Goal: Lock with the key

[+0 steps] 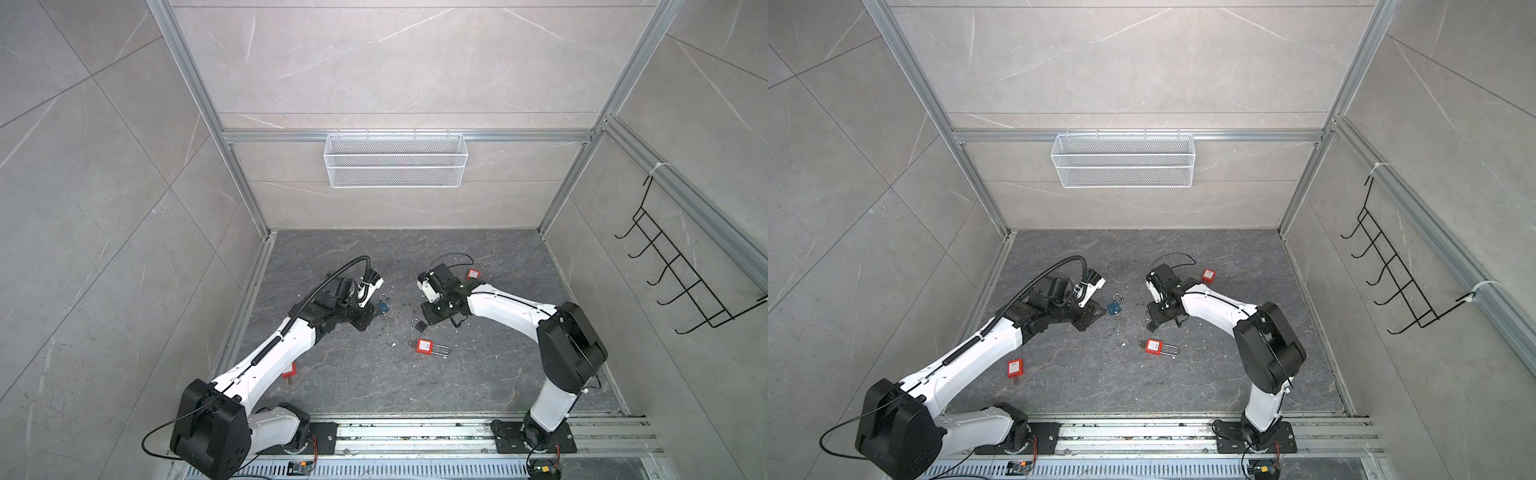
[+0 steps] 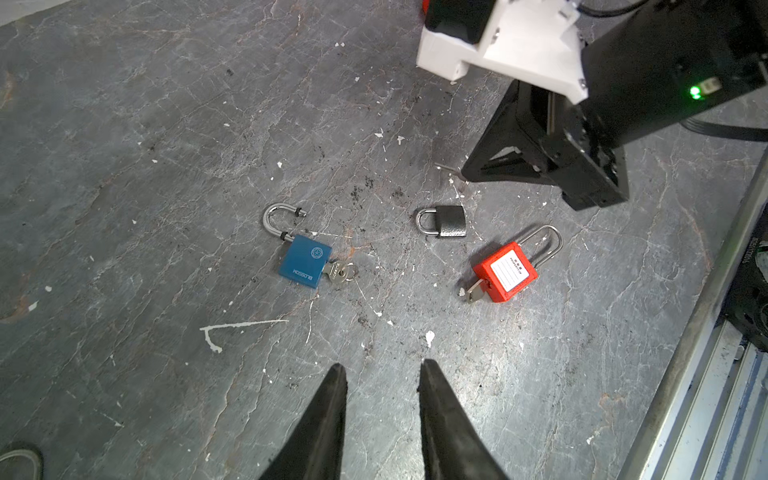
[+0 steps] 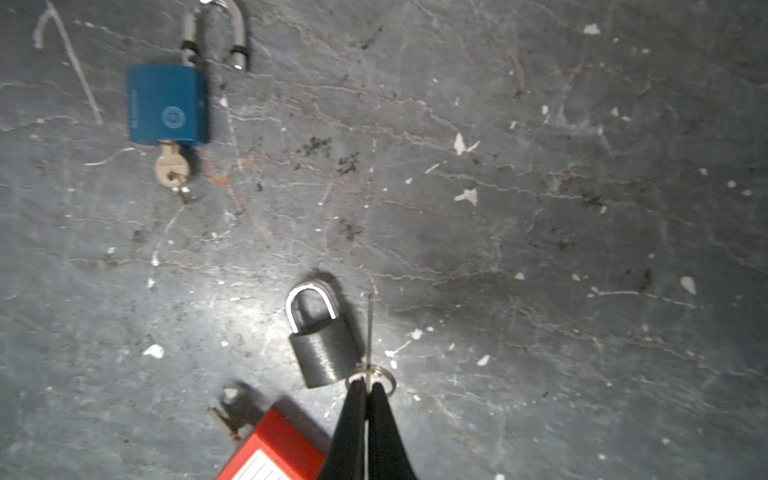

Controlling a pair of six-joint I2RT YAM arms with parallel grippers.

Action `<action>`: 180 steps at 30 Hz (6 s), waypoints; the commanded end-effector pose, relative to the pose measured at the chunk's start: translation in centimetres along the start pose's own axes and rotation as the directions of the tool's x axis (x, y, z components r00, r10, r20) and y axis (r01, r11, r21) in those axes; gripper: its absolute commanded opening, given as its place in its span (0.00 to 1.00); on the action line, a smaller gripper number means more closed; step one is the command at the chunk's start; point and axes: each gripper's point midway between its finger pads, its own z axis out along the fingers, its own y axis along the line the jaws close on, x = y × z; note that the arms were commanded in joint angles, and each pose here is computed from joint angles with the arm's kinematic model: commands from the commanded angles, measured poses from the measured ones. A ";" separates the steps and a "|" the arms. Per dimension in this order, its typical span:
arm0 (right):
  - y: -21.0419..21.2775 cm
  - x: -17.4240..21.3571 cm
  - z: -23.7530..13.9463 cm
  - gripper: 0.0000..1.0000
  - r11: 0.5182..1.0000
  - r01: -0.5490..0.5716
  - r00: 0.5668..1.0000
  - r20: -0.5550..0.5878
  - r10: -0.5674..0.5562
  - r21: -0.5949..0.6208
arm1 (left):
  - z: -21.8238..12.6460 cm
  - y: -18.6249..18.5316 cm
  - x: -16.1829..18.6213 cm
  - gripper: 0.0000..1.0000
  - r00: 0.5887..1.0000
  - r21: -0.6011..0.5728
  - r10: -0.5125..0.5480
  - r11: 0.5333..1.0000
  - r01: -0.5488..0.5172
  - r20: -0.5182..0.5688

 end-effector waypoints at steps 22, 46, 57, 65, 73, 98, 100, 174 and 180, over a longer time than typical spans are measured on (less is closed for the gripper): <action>0.5 0.0 -0.6 0.52 0.996 -0.031 0.999 -0.039 0.035 0.079 | -0.2 -0.9 -0.2 0.31 0.998 0.012 -0.060 0.998 0.060 0.018; 2.8 1.4 4.2 0.57 0.991 0.124 0.985 -0.129 -0.117 0.044 | 0.5 -1.4 0.6 0.30 0.998 0.010 -0.057 0.998 0.058 -0.023; 1.7 1.7 4.7 0.48 0.993 0.000 0.992 -0.122 0.015 0.119 | 0.5 -1.4 1.3 0.30 0.998 0.006 -0.058 0.998 0.059 -0.038; 0.7 1.8 4.6 0.44 0.979 -0.082 0.987 -0.122 0.106 0.187 | 0.4 -1.4 1.5 0.30 0.998 0.005 -0.059 0.998 0.059 -0.037; 0.9 0.8 4.3 0.46 0.971 -0.141 0.982 -0.100 0.163 0.193 | 0.4 -1.4 1.6 0.30 0.998 0.003 -0.059 0.998 0.059 -0.035; 1.7 4.7 -5.4 0.62 0.337 -0.941 0.338 0.135 0.932 0.026 | -0.1 -1.5 0.3 0.30 0.999 0.008 -0.035 0.999 0.034 0.012; 1.9 5.5 -5.6 0.68 0.256 -0.964 0.264 0.176 0.948 0.070 | -0.3 -1.5 0.3 0.30 0.999 0.005 -0.038 0.999 0.037 0.014; 5.5 9.0 2.7 0.69 -0.134 -0.970 -0.094 0.195 0.976 0.203 | -3.2 -0.8 2.9 0.31 0.997 -0.100 -0.080 0.992 0.080 0.003; 5.5 9.3 2.2 0.65 0.019 -0.972 0.049 0.120 0.992 0.234 | -2.8 -0.8 2.9 0.31 0.998 -0.095 -0.063 0.994 0.063 -0.005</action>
